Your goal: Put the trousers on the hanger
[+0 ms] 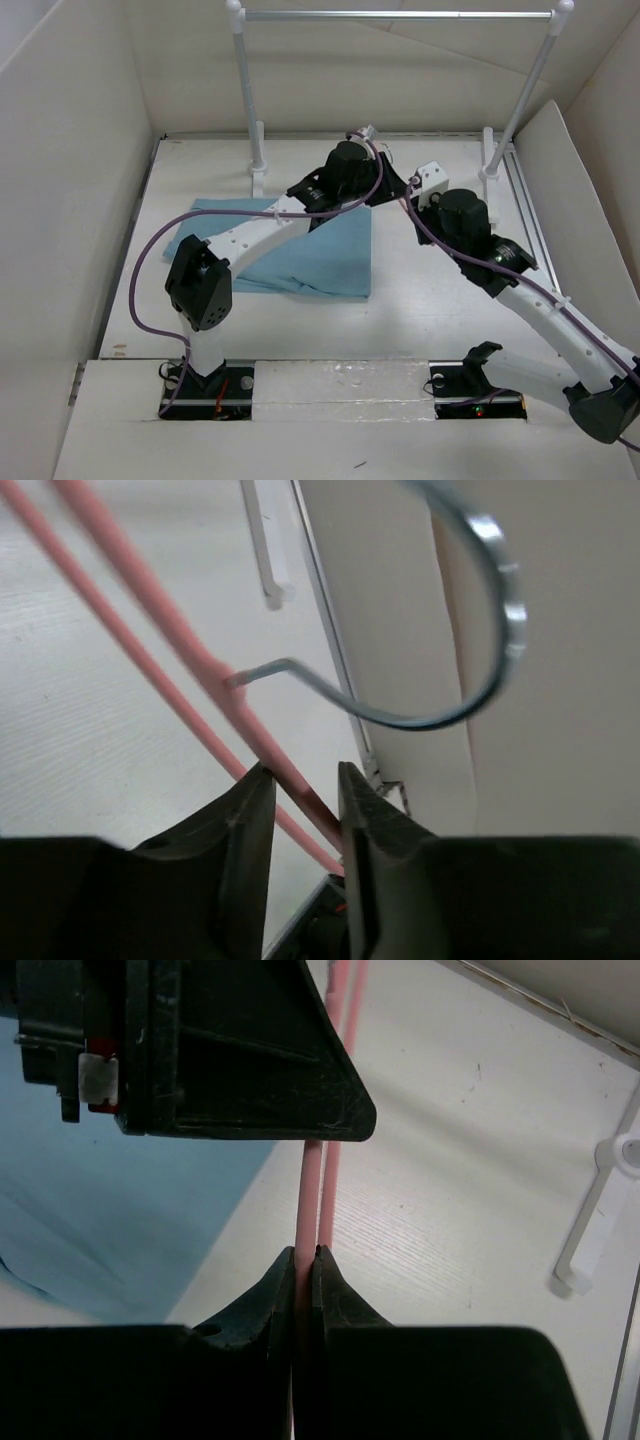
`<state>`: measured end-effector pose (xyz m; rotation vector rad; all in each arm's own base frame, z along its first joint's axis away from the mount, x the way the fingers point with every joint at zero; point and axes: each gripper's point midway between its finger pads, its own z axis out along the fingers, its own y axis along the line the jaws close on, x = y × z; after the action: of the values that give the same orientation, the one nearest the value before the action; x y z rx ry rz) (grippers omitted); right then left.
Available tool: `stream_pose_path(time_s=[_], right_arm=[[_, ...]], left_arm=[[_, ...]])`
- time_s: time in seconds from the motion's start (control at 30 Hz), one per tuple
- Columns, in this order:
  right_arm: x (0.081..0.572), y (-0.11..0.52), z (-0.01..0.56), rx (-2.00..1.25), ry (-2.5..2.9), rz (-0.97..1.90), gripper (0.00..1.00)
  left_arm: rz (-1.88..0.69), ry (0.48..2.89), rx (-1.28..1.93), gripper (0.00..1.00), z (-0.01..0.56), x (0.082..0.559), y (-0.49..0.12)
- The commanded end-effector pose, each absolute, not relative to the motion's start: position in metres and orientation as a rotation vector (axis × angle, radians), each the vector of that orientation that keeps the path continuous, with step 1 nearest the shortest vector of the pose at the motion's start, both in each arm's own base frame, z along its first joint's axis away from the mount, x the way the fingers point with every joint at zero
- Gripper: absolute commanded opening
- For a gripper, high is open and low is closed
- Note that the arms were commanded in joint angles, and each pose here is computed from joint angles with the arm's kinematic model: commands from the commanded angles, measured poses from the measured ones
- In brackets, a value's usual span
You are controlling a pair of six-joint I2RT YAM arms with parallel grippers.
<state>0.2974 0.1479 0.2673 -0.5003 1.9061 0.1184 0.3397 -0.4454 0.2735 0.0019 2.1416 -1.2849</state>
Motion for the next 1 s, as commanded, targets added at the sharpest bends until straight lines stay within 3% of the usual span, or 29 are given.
stream_pose_path(time_s=[0.0,0.1,0.13,0.17,0.2,0.23,0.33,0.43,0.5,0.6,0.7,0.73,0.77,0.97], right_arm=[[0.295,0.157,0.282,-0.473,1.858,0.125,0.00],[0.281,0.162,0.265,-0.503,1.896,0.148,0.05],[0.273,0.160,0.255,-0.499,1.925,0.154,0.15],[0.259,0.159,0.241,-0.515,1.974,0.161,0.31],[0.259,0.159,0.241,-0.516,1.975,0.161,0.32],[0.253,0.157,0.237,-0.528,1.978,0.176,0.48],[0.232,0.160,0.228,-0.561,2.031,0.264,0.71],[0.218,0.158,0.230,-0.620,2.052,0.341,0.79],[0.217,0.157,0.230,-0.657,2.058,0.391,0.80],[0.222,0.166,0.223,-0.640,2.048,0.469,0.75],[0.232,0.188,0.221,-0.588,2.021,0.610,0.38],[0.237,0.192,0.219,-0.566,2.015,0.630,0.04],[0.242,0.195,0.216,-0.549,2.013,0.635,0.00],[0.276,0.216,0.163,-0.504,2.137,0.602,0.00]], left_arm=[[-1.328,2.102,0.016,0.21,0.289,0.341,-0.450],[-1.333,2.136,-0.001,0.00,0.272,0.334,-0.446],[-1.346,2.139,0.011,0.00,0.269,0.331,-0.447],[-1.365,2.167,0.019,0.00,0.259,0.322,-0.443],[-1.365,2.167,0.019,0.00,0.259,0.321,-0.443],[-1.373,2.182,0.025,0.00,0.245,0.316,-0.441],[-1.456,2.163,0.027,0.00,0.234,0.298,-0.434],[-1.519,2.151,0.032,0.00,0.222,0.282,-0.426],[-1.564,2.142,0.022,0.00,0.223,0.272,-0.421],[-1.577,2.141,0.029,0.00,0.212,0.256,-0.411],[-1.500,2.165,-0.013,0.00,0.190,0.245,-0.395],[-1.493,2.176,-0.063,0.00,0.176,0.241,-0.387],[-1.489,2.166,-0.087,0.00,0.172,0.242,-0.384],[-1.346,2.171,-0.223,0.00,0.132,0.261,-0.371]])
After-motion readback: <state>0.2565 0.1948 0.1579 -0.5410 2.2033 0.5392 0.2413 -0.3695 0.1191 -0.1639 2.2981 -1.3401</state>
